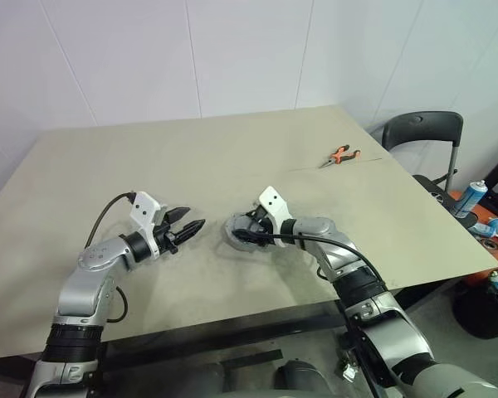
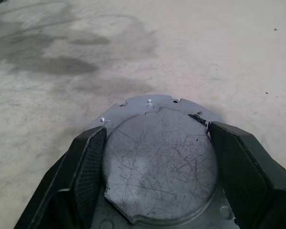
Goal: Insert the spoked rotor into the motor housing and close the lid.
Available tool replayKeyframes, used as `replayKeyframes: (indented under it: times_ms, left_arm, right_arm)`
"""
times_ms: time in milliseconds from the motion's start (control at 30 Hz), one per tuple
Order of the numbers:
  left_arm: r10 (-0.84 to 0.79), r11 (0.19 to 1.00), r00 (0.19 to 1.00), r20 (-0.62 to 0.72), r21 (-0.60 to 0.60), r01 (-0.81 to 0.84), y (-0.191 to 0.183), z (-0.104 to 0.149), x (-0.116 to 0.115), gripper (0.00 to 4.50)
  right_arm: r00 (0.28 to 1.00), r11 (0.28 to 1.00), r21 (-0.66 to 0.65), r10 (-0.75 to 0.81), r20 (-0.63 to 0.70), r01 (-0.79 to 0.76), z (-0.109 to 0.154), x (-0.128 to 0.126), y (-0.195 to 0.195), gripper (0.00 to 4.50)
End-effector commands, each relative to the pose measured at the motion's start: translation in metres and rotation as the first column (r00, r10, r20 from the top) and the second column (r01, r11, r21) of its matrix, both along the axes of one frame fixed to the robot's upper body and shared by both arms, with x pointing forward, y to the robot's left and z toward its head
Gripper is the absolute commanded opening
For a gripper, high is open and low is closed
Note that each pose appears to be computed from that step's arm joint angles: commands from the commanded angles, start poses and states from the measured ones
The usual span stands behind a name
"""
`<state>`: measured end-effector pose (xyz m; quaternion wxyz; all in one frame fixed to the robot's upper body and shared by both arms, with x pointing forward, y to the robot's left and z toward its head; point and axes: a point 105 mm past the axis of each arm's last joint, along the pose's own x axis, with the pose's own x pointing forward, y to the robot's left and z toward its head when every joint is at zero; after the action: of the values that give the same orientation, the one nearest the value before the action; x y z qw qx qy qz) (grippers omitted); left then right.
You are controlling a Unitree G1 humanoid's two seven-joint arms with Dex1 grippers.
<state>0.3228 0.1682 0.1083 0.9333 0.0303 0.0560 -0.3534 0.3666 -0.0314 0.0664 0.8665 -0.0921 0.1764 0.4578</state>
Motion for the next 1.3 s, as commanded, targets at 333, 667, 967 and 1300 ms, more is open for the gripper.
replayKeyframes:
  times_ms: [333,667,967,1300]
  left_arm:
    - [-0.004,1.0,0.999,0.05,0.001,0.004,-0.002,0.01,0.0,2.75]
    - [0.0,1.0,0.999,0.049,-0.01,0.0,-0.006,0.009,-0.002,2.75]
    - [0.009,1.0,0.998,0.058,-0.017,-0.008,-0.008,0.011,0.0,2.75]
    - [0.018,1.0,0.998,0.055,-0.018,-0.017,-0.003,0.012,0.001,2.75]
  right_arm:
    - [0.992,0.995,-0.065,-0.076,-0.099,0.07,-0.033,0.0,-0.005,3.22]
    - [0.987,0.982,-0.164,-0.115,-0.114,0.096,-0.056,-0.002,-0.013,3.22]
    - [0.984,0.965,-0.233,-0.148,-0.103,0.121,-0.063,0.003,-0.018,3.22]
    - [0.978,0.96,-0.236,-0.177,-0.111,0.147,-0.06,0.009,-0.011,3.22]
